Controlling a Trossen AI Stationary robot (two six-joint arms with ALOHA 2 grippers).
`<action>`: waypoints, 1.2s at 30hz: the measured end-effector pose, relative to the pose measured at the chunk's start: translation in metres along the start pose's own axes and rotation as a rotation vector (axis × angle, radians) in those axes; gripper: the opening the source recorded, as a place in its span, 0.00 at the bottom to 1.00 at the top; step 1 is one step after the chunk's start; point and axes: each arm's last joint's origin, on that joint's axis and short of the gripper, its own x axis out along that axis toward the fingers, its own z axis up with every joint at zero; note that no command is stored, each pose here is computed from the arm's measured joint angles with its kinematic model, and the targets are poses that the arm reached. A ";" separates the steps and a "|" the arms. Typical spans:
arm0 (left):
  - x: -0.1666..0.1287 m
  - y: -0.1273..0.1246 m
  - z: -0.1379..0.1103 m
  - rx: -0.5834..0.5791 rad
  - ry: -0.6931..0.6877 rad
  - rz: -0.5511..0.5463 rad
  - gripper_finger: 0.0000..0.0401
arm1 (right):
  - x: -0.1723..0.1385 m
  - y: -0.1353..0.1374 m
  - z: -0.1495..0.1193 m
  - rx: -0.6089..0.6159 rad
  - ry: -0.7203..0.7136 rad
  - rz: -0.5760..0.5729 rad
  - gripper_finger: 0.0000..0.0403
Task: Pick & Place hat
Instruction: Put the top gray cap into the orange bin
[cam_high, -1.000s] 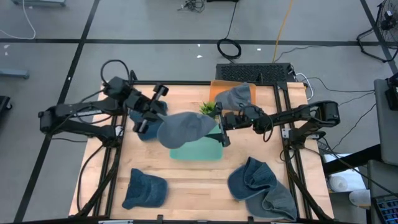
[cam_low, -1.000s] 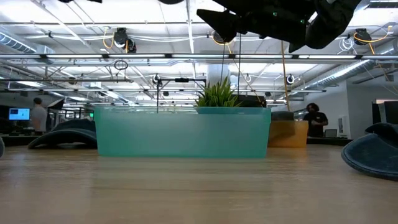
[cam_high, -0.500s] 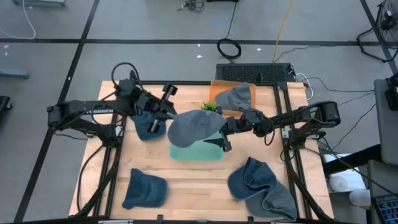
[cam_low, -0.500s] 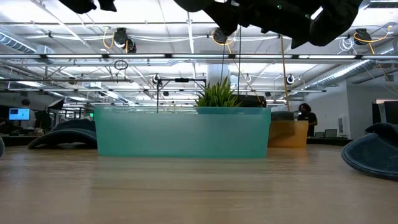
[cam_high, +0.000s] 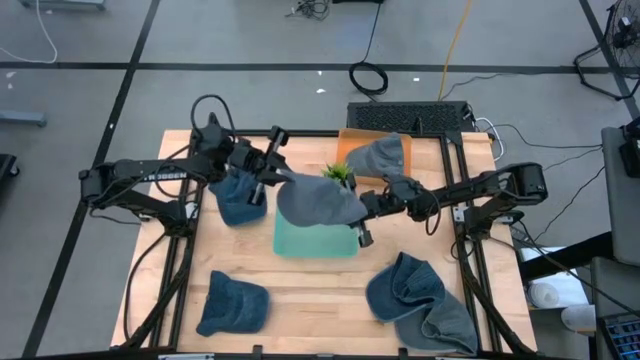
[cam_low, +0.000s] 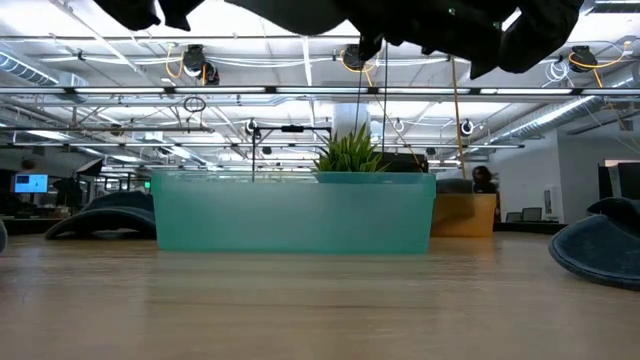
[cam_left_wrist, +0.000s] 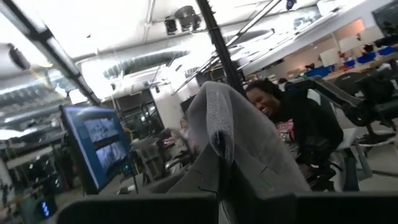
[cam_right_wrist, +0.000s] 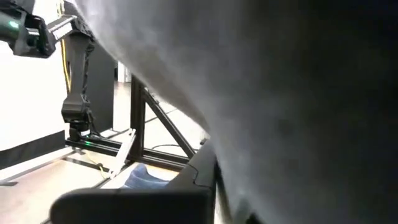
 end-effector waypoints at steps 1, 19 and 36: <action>-0.001 0.001 -0.001 -0.015 0.006 0.008 0.05 | 0.000 0.000 0.000 0.000 0.000 0.001 0.02; -0.047 0.037 -0.002 -0.382 0.083 0.180 0.51 | -0.035 0.011 0.033 -0.131 -0.028 -0.038 0.00; -0.056 0.038 -0.024 -0.762 0.216 0.255 0.77 | -0.072 0.020 0.055 -0.248 -0.134 -0.241 0.00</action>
